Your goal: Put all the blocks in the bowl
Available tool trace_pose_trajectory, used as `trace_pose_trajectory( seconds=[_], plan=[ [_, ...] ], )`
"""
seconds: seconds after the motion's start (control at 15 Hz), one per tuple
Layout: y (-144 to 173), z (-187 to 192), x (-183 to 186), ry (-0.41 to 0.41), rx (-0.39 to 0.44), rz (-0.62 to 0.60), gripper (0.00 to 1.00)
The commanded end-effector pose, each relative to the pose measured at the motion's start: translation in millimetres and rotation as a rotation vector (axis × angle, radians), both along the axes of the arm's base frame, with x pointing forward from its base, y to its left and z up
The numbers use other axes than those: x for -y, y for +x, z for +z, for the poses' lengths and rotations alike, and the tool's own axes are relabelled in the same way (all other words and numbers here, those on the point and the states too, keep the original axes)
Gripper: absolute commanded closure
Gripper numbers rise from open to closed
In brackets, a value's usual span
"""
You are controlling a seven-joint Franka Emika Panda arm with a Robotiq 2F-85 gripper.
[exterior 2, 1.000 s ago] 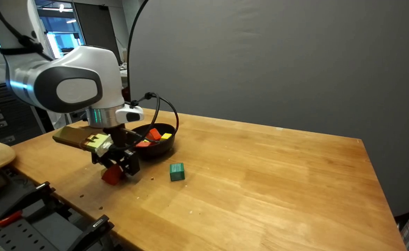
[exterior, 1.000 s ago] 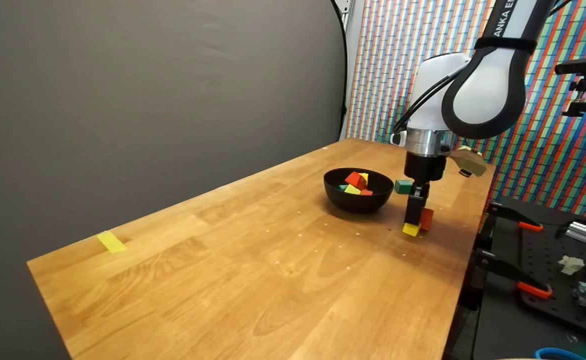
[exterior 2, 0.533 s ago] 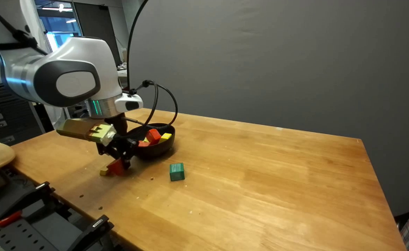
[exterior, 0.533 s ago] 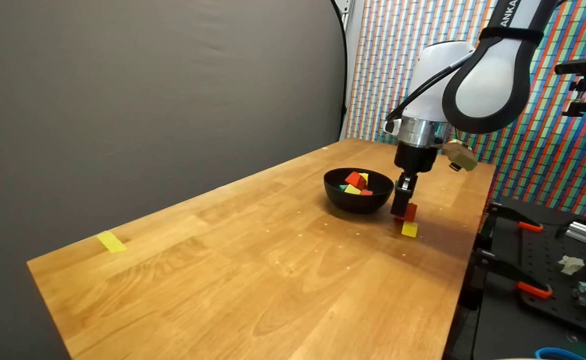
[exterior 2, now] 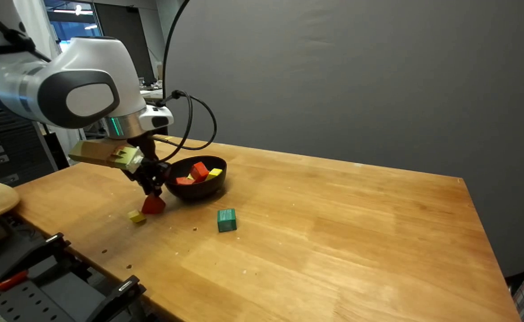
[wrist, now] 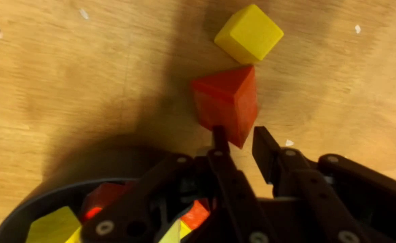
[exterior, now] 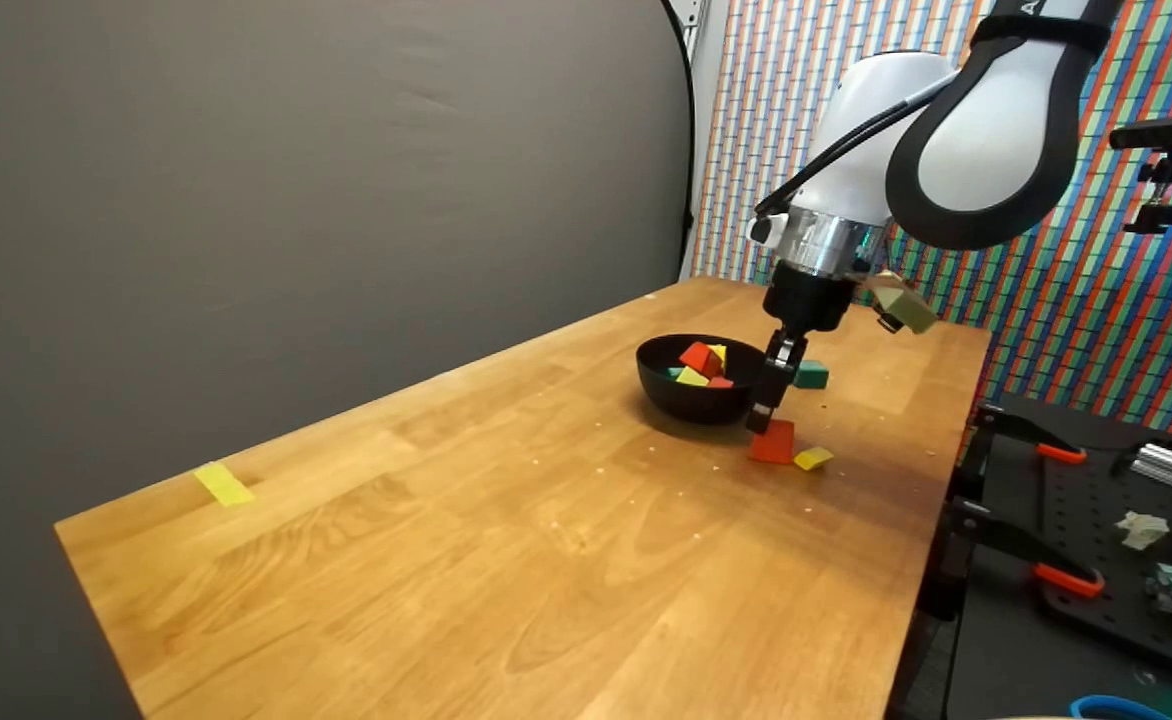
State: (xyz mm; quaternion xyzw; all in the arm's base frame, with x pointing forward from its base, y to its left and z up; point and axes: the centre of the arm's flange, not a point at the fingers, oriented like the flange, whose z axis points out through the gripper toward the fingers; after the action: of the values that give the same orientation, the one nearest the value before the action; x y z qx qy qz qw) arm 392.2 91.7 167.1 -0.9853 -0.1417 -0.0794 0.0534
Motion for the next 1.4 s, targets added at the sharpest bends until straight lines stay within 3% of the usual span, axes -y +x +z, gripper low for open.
trace_pose_trajectory(
  seconds=[0.0,0.2,0.53,0.87,1.33],
  plan=[
    [-50.5,30.1,14.0,0.054,0.045,0.005,0.7],
    [-52.5,32.2,9.9,0.074,0.042,0.001,0.41],
    [-59.3,28.6,6.7,-0.028,-0.005,-0.031,0.03],
    [-56.7,22.5,5.8,-0.095,-0.08,-0.023,0.0],
    [-57.2,-5.3,-19.6,-0.12,-0.145,0.013,0.0]
  ],
)
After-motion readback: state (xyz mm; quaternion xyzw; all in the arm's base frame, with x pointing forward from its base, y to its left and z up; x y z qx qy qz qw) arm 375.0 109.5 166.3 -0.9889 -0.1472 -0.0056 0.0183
